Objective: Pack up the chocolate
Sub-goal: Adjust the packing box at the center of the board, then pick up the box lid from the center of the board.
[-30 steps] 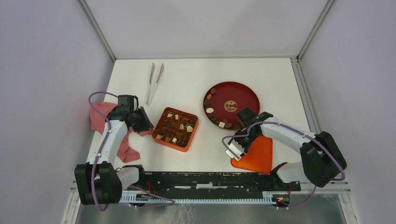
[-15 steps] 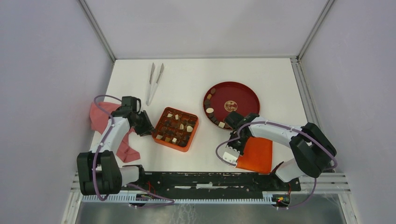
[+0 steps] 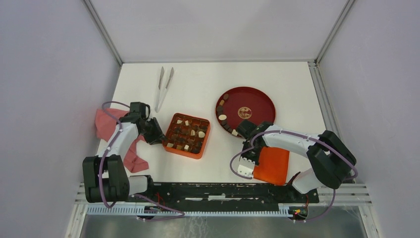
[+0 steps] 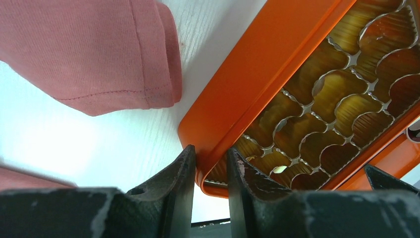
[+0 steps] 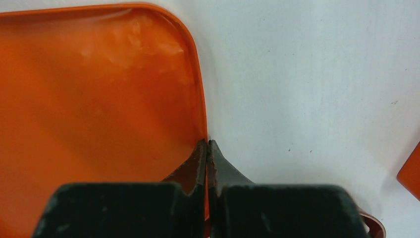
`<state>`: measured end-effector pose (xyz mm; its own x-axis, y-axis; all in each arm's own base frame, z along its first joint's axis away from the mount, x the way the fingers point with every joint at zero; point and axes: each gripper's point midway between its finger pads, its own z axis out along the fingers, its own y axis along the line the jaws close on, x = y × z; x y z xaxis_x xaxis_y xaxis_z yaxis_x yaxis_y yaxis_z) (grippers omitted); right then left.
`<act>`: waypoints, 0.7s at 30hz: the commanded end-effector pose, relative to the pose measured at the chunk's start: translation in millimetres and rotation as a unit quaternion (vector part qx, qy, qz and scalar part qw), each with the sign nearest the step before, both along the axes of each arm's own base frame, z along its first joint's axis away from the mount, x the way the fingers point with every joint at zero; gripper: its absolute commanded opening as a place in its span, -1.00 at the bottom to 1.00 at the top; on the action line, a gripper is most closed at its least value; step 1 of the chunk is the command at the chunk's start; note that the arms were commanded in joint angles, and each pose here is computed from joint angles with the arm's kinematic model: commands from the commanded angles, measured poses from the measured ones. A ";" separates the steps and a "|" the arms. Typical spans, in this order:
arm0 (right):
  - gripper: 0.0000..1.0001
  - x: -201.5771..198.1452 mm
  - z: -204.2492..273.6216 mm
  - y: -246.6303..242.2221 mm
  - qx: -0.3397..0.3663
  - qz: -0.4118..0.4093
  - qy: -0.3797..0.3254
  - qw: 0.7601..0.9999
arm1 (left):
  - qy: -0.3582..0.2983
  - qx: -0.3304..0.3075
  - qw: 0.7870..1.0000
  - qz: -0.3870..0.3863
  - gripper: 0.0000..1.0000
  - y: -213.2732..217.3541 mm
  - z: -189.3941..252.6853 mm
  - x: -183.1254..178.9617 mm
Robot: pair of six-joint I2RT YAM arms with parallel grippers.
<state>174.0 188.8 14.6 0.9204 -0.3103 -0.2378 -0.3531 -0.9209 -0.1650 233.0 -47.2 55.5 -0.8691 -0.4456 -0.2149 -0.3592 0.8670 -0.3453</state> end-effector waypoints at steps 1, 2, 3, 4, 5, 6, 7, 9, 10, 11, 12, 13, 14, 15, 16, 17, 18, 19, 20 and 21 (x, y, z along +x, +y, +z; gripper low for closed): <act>-1.00 -8.5 3.3 -4.0 -0.003 0.016 0.007 1.000 | 0.015 -0.008 1.000 0.014 -0.31 -3.3 -7.5 -1.8; -1.00 -8.7 5.1 -3.5 0.000 0.016 0.007 1.000 | 0.017 -0.008 1.000 0.013 -0.31 -3.4 -8.2 -1.7; -1.00 -8.3 7.7 -2.0 0.004 0.016 0.005 1.000 | 0.019 -0.009 1.000 0.011 -0.31 -4.1 -8.7 -1.6; -1.00 -8.2 10.8 -0.7 0.008 0.015 0.004 1.000 | 0.021 -0.010 1.000 0.010 -0.31 -5.0 -9.2 -1.7; -1.00 -7.8 14.6 1.7 0.015 0.013 0.004 1.000 | 0.022 -0.011 1.000 0.008 -0.31 -5.9 -9.6 -1.8; -1.00 -8.1 18.0 3.2 0.019 0.010 0.005 1.000 | 0.022 -0.011 1.000 0.007 -0.31 -6.4 -9.6 -1.6; -1.00 -8.6 22.2 5.8 0.027 0.007 0.007 1.000 | 0.022 -0.013 1.000 0.006 -0.30 -7.2 -9.0 -1.1; -1.00 -10.9 30.5 10.7 0.044 0.002 0.013 0.999 | 0.018 -0.018 1.000 0.001 -0.29 -10.3 -6.9 0.0; -1.00 -12.8 34.9 13.0 0.052 0.000 0.017 0.998 | 0.018 -0.021 1.000 -0.002 -0.27 -12.0 -5.8 -0.2; -1.00 -14.5 38.8 15.1 0.059 -0.002 0.022 0.998 | 0.018 -0.024 1.000 -0.005 -0.27 -13.9 -4.4 -0.3; -1.00 -16.7 43.0 17.0 0.065 -0.005 0.029 0.997 | 0.014 -0.027 0.999 -0.008 -0.26 -16.2 -2.1 0.7; -1.00 -19.5 46.9 18.1 0.069 -0.007 0.036 0.997 | 0.013 -0.029 0.999 -0.009 -0.24 -17.7 -0.3 1.0; -1.00 -21.1 51.6 20.7 0.075 -0.008 0.042 0.996 | 0.010 -0.030 0.999 -0.009 -0.23 -18.4 1.2 2.0; -1.00 -23.2 55.2 21.8 0.079 -0.010 0.048 0.996 | 0.008 -0.032 0.999 -0.016 -0.22 -23.0 3.3 2.1; -1.00 -23.6 60.8 24.8 0.087 -0.012 0.051 0.995 | 0.007 -0.032 0.999 -0.025 -0.20 -28.5 4.6 1.2; -1.00 -25.4 65.7 27.1 0.094 -0.014 0.056 0.994 | 0.005 -0.033 0.999 -0.031 -0.20 -32.3 6.0 1.5; -1.00 -24.9 71.4 30.5 0.103 -0.018 0.057 0.993 | 0.005 -0.034 0.999 -0.034 -0.18 -35.2 7.1 1.8; -1.00 -24.4 77.7 34.3 0.114 -0.025 0.059 0.991 | 0.004 -0.034 0.999 -0.037 -0.17 -38.2 8.1 1.7; -1.00 -23.2 83.9 37.1 0.123 -0.029 0.060 0.990 | 0.004 -0.035 0.999 -0.040 -0.16 -41.1 9.3 2.4; -1.00 -21.7 91.2 40.8 0.133 -0.031 0.059 0.989 | 0.002 -0.036 0.998 -0.044 -0.16 -44.7 10.8 2.8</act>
<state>159.8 213.1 69.8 0.8907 -0.2926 -0.3480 -0.3975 -0.8727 -0.2836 228.1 -75.3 52.5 -0.9112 -0.3676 -0.1859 -0.2824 0.8861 -0.3675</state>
